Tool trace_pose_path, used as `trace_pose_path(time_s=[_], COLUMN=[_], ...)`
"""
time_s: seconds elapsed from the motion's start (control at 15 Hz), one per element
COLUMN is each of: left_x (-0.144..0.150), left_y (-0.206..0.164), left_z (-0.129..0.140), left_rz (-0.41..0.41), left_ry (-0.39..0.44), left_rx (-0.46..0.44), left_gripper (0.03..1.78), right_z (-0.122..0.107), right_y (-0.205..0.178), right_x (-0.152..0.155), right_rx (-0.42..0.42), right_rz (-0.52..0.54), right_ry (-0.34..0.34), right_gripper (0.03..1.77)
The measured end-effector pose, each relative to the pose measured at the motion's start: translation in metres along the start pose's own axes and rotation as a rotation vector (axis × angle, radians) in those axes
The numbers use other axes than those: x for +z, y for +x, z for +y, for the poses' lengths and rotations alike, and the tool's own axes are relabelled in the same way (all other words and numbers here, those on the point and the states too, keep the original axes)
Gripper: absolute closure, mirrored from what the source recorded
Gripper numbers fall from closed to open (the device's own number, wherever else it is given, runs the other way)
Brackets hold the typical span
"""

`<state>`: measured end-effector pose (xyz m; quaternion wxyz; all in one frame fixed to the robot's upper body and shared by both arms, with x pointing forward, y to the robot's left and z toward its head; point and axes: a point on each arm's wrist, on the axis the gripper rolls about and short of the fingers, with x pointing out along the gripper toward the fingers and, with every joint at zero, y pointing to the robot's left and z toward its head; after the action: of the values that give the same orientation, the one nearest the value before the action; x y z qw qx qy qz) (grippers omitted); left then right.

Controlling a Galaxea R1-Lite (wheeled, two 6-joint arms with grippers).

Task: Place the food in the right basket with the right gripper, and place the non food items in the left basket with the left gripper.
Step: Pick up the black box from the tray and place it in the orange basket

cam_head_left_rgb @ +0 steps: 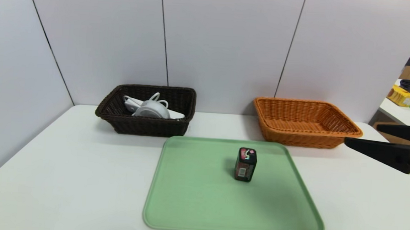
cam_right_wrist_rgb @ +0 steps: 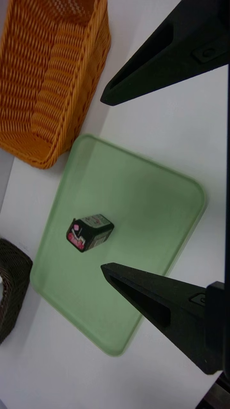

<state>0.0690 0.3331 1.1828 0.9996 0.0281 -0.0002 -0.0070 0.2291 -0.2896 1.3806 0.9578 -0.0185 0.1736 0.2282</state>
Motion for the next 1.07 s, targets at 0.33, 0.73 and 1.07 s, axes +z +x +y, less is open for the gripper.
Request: trace_pose_path(time_s=[0.33,0.73,1.07], left_x=[0.000,0.000,0.000], left_y=[0.000,0.000,0.000], left_z=[0.000,0.000,0.000], left_rz=[0.000,0.000,0.000], left_ry=[0.000,0.000,0.000], left_rx=[0.000,0.000,0.000], left_gripper=[0.12,0.12,0.12], right_z=[0.014,0.060,0.094], right_y=[0.062,0.137,0.187], right_x=[0.035,0.049,0.025], right_rx=[0.100,0.088,-0.127], right_rz=[0.125,0.299,0.430], right_ry=[0.053,0.166,0.154], right_gripper=[0.10,0.10,0.10])
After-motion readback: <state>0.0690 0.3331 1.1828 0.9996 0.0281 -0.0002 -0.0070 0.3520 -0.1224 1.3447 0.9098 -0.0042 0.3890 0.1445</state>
